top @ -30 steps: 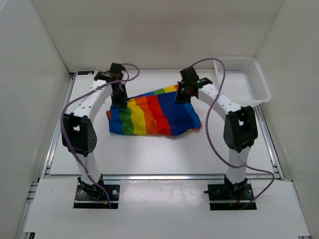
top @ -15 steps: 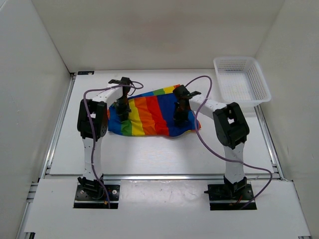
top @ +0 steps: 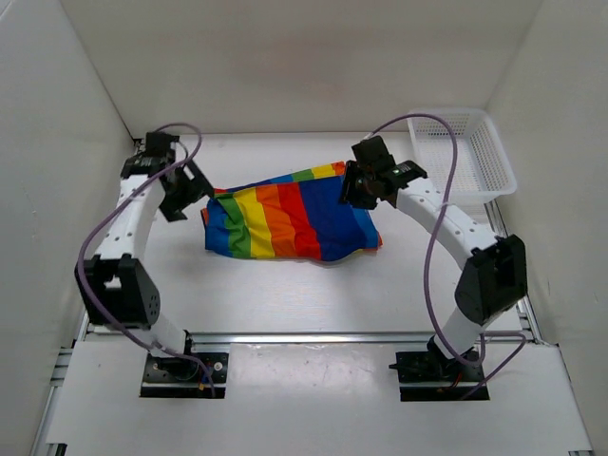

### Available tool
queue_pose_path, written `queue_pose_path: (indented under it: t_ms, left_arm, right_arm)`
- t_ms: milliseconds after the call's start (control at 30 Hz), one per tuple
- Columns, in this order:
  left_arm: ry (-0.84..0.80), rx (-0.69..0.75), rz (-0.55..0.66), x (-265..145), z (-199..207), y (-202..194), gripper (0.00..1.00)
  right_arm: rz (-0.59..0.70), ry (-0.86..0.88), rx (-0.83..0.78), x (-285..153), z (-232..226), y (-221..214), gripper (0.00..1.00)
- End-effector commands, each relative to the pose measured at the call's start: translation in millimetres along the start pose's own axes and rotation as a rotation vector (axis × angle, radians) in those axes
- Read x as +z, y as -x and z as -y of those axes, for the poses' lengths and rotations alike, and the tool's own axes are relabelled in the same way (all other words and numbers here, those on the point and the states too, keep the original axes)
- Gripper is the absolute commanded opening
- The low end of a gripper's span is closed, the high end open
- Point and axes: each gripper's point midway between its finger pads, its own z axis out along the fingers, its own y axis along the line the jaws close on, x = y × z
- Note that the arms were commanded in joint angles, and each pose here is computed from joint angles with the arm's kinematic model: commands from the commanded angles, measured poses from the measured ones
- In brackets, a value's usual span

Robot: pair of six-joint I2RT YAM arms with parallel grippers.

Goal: Fold and stack the shorts
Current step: Fold the shorts

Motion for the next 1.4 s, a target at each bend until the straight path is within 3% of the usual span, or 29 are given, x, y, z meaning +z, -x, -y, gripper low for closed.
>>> queue_pose_path:
  t_ms: [0, 100, 333, 600, 767, 833, 900, 933, 1033, 1367]
  left_arm:
    - [-0.090, -0.208, -0.107, 24, -7, -39, 0.99]
    - [-0.103, -0.265, -0.166, 46, -13, -60, 1.00]
    - [-0.068, -0.333, -0.167, 79, -18, -56, 1.00]
    - [0.063, -0.369, -0.190, 123, -42, -68, 0.83]
    - [0.093, -0.377, -0.185, 128, -51, -68, 0.72]
    - [0.098, -0.390, -0.204, 126, -57, -76, 0.79]
    - [0.089, -0.392, -0.212, 122, -57, -81, 0.97]
    - [0.076, -0.404, -0.221, 120, -58, -82, 1.00]
    - [0.045, -0.401, -0.268, 111, -58, -94, 1.00]
    - [0.154, -0.331, -0.130, 75, -70, -73, 1.00]
  right_arm:
    - [0.003, -0.045, -0.025, -18, 17, -9, 0.50]
    - [-0.015, -0.033, -0.035, -26, 20, -19, 0.50]
    - [-0.071, -0.060, -0.038, -22, 37, -46, 0.51]
    - [-0.074, -0.072, -0.059, -26, 41, -47, 0.51]
    - [-0.074, -0.072, -0.059, -26, 41, -47, 0.53]
    - [-0.074, -0.072, -0.068, -29, 41, -47, 0.53]
    - [-0.069, -0.079, -0.068, -29, 43, -46, 0.53]
    - [-0.069, -0.079, -0.068, -29, 43, -46, 0.53]
    - [-0.069, -0.079, -0.068, -29, 43, -46, 0.53]
    - [-0.077, -0.084, -0.069, -26, 44, -48, 0.53]
